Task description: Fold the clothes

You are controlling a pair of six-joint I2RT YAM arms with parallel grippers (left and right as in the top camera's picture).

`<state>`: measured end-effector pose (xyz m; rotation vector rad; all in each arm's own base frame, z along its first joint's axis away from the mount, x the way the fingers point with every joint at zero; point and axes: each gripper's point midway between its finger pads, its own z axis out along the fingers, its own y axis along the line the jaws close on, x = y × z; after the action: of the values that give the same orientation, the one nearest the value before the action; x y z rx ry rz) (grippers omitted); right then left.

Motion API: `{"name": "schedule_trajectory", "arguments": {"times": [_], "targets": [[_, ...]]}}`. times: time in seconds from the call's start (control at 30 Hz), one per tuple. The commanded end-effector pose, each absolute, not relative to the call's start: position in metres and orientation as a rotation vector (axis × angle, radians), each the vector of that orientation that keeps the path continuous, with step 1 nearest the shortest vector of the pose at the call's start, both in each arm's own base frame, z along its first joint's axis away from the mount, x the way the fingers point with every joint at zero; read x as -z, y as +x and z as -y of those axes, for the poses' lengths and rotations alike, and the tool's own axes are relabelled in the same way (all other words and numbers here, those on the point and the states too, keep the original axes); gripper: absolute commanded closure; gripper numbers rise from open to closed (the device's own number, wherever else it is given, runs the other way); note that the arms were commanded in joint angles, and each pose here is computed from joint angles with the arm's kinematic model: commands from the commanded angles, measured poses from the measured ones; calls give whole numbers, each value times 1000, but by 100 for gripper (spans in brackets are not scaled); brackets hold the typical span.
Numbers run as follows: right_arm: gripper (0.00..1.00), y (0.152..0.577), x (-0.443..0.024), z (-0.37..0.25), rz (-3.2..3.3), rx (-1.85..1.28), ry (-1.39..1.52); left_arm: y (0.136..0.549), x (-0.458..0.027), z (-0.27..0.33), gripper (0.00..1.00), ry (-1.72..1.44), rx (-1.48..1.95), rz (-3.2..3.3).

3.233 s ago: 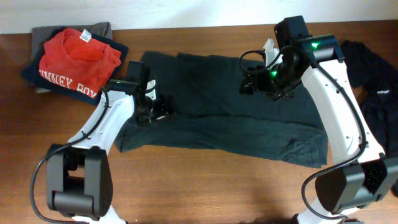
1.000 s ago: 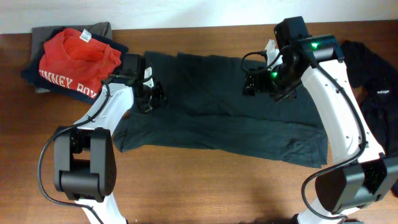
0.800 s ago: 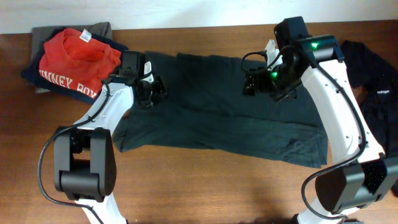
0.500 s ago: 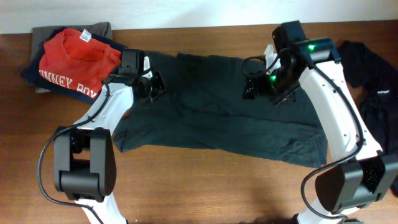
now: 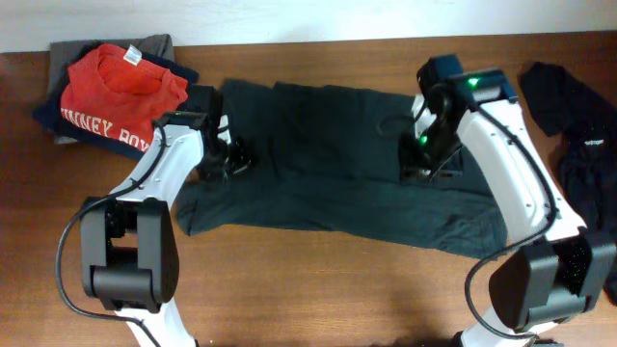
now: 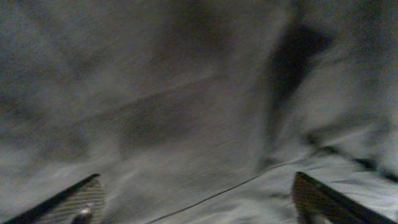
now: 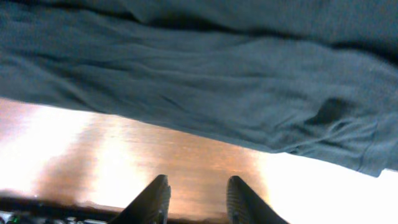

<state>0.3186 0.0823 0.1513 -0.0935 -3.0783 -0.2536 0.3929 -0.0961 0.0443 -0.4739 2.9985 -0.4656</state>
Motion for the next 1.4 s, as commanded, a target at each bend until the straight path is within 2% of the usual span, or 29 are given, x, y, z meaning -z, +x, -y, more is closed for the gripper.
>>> {"name": "schedule_trajectory", "arguments": {"times": [0.0,0.07,0.1,0.23,0.27,0.3,0.37,0.4,0.53,0.57,0.9,1.37], "targets": [[66,300,-124,-65,3014,145,-169,391,-46,66,11,-456,213,-3005],[66,289,-100,-52,2961,115,-286,383,-44,59,11,-470,158,-3030],[66,286,-94,-48,2949,110,-313,382,-44,57,17,-464,152,-3036],[71,277,-68,-31,2910,104,-432,380,-37,52,20,-435,143,-3058],[73,275,-62,-26,2904,107,-459,380,-34,52,21,-436,141,-3065],[80,274,-58,-21,2898,109,-482,379,-32,52,26,-438,138,-3073],[96,271,-50,-12,2886,113,-532,377,-25,52,42,-419,137,-3094],[96,270,-47,-9,2883,121,-551,377,-22,52,50,-419,135,-3101],[96,269,-37,-2,2879,144,-604,373,-9,52,97,-410,123,-3137],[96,269,-35,-1,2881,145,-610,373,-7,52,99,-412,121,-3144],[96,259,3,7,2869,141,-796,364,21,35,99,-396,-16,-3209],[96,242,12,69,2791,70,-1075,358,22,-17,99,-601,-68,-3206]]}}
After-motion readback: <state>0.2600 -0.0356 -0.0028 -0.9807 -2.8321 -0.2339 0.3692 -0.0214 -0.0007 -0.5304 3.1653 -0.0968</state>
